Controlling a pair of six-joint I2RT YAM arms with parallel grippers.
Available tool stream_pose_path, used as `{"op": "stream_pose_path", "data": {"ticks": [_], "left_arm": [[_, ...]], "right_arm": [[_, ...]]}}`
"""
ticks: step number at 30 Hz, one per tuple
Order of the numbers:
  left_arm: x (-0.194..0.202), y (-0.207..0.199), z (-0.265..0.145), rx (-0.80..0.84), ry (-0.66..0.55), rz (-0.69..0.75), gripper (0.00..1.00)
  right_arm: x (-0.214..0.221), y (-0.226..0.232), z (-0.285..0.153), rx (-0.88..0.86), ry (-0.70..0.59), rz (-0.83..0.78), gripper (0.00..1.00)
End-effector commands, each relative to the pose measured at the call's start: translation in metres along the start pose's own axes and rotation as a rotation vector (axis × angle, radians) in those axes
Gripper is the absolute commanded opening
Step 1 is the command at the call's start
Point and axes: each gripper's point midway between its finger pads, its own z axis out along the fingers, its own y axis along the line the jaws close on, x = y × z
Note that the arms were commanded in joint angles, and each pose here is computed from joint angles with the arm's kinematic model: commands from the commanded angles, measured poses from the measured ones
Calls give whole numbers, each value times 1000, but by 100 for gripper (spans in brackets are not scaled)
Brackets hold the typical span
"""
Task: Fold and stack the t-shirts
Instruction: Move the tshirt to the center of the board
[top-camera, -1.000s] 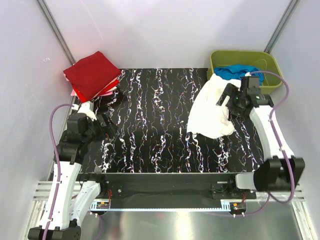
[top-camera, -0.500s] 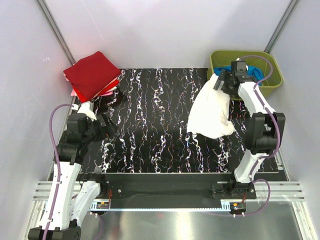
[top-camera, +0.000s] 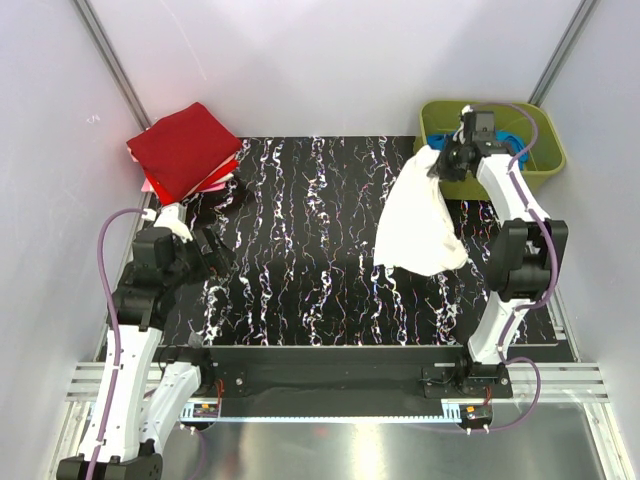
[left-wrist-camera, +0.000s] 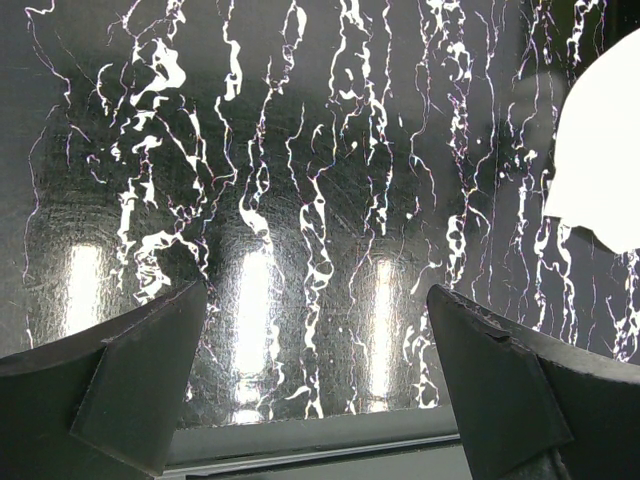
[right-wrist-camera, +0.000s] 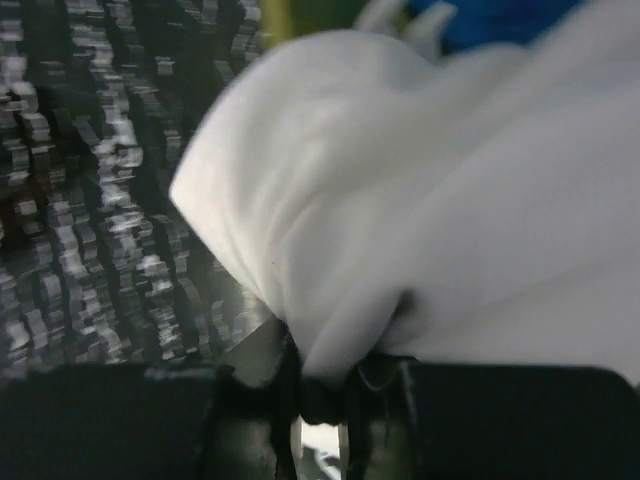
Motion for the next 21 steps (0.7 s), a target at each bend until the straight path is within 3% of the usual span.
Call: {"op": "stream_pose_path", "data": {"ticks": [1, 3, 5, 6, 9, 11, 12, 15, 17, 18, 19, 20, 21], "left_arm": [[-12, -5, -2, 23, -55, 6, 99], [-13, -5, -2, 21, -59, 4, 99], [-12, -4, -2, 19, -57, 3, 99], [-12, -4, -2, 17, -57, 5, 99], [-12, -4, -2, 16, -57, 1, 99], [-12, -3, -1, 12, -53, 1, 99], [-12, -3, -1, 12, -55, 1, 99], [-12, -3, -1, 12, -55, 1, 99], [-12, -2, -1, 8, -51, 0, 99], [-11, -3, 0, 10, -47, 0, 99], [-12, -3, 0, 9, -46, 0, 99], [-11, -2, 1, 8, -43, -1, 99], [-11, -2, 1, 8, -42, -1, 99]], "right_arm": [[-53, 95, -77, -412, -95, -51, 0], [-66, 143, -115, -579, -114, -91, 0], [-42, 204, -150, -741, -43, -194, 0], [-51, 236, -190, -810, -126, -311, 0], [-43, 279, -231, -886, -168, -392, 0], [-57, 283, -245, -894, -232, -355, 0], [-54, 276, -232, -860, -211, -324, 0], [-47, 251, -218, -729, -237, -268, 11], [-33, 229, -195, -630, -197, -195, 55], [-4, 202, -168, -531, -118, -133, 75], [0, 168, -144, -366, -126, -56, 91], [18, 142, -128, -279, -73, 37, 99], [60, 105, -99, -181, 39, 91, 100]]}}
